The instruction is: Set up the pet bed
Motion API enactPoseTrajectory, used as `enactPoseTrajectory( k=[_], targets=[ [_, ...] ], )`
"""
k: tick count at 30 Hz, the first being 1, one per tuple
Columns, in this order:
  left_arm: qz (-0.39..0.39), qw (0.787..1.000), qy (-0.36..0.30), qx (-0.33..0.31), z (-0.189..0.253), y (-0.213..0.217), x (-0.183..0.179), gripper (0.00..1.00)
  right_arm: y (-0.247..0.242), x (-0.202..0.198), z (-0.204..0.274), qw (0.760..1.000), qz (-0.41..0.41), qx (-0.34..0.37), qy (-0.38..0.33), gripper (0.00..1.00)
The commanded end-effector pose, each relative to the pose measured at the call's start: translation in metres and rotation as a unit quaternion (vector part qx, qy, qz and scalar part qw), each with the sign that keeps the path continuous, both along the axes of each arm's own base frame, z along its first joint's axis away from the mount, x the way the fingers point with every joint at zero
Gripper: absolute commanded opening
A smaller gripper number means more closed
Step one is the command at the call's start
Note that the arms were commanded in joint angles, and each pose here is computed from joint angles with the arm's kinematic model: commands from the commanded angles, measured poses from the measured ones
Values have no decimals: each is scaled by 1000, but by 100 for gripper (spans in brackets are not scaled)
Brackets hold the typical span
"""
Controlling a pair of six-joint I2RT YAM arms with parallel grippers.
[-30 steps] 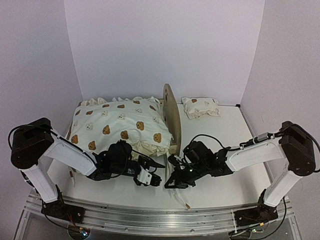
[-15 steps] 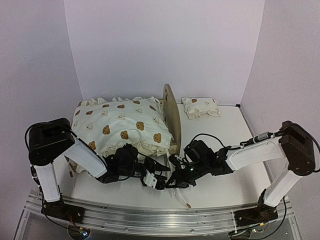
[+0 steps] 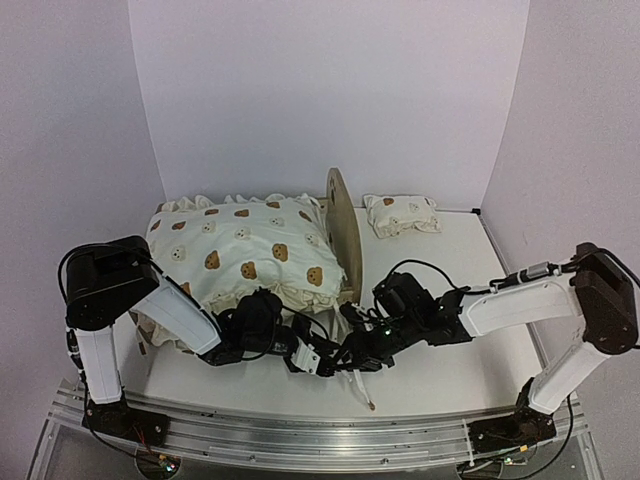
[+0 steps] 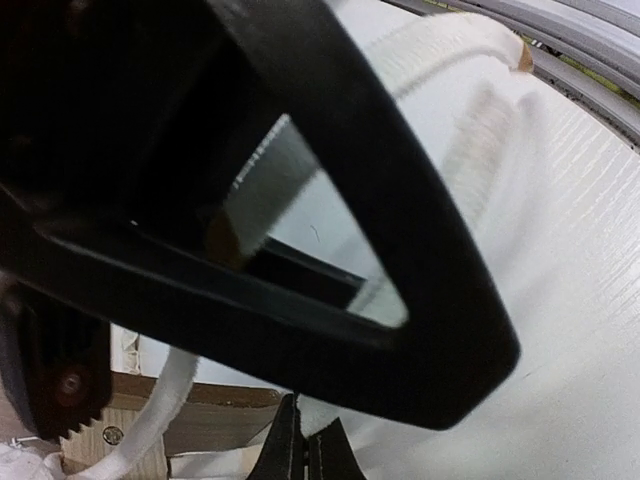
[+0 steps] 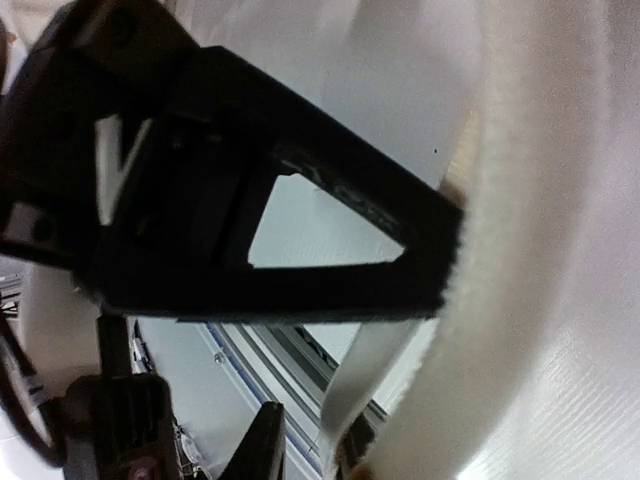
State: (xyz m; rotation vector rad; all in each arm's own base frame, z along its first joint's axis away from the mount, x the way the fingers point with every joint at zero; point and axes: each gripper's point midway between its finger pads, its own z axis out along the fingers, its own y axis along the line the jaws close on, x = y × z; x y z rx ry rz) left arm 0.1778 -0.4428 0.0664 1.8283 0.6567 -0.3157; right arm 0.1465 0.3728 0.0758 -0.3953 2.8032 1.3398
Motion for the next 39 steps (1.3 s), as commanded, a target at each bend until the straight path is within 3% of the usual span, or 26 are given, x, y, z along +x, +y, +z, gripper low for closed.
enactPoseTrajectory(
  k=[1, 3, 9, 17, 23, 32, 35, 39],
  targets=[
    [22, 999, 41, 3, 12, -1, 2, 0, -13, 13, 38, 999, -14, 25, -39, 23],
    [25, 998, 48, 12, 8, 4, 0, 0, -27, 17, 42, 997, -19, 0, -69, 24],
    [23, 998, 57, 8, 12, 7, -4, 0, -50, 35, 71, 981, 9, -82, -175, 42],
    [18, 998, 60, 5, 15, 10, -8, 0, -39, 104, 149, 919, 3, -128, -374, 61],
    [15, 998, 62, 3, 16, 12, -11, 0, -14, 138, 168, 892, 12, -148, -427, 67],
    [14, 998, 62, -2, 18, 13, -12, 0, 36, 182, 142, 869, 44, -186, -456, 68],
    [13, 998, 63, -3, 20, 13, -12, 0, 37, 204, 129, 853, 28, -228, -469, 64],
    [13, 997, 76, 0, 20, 13, -14, 0, 42, 225, 118, 849, 4, -247, -468, 25]
  ],
)
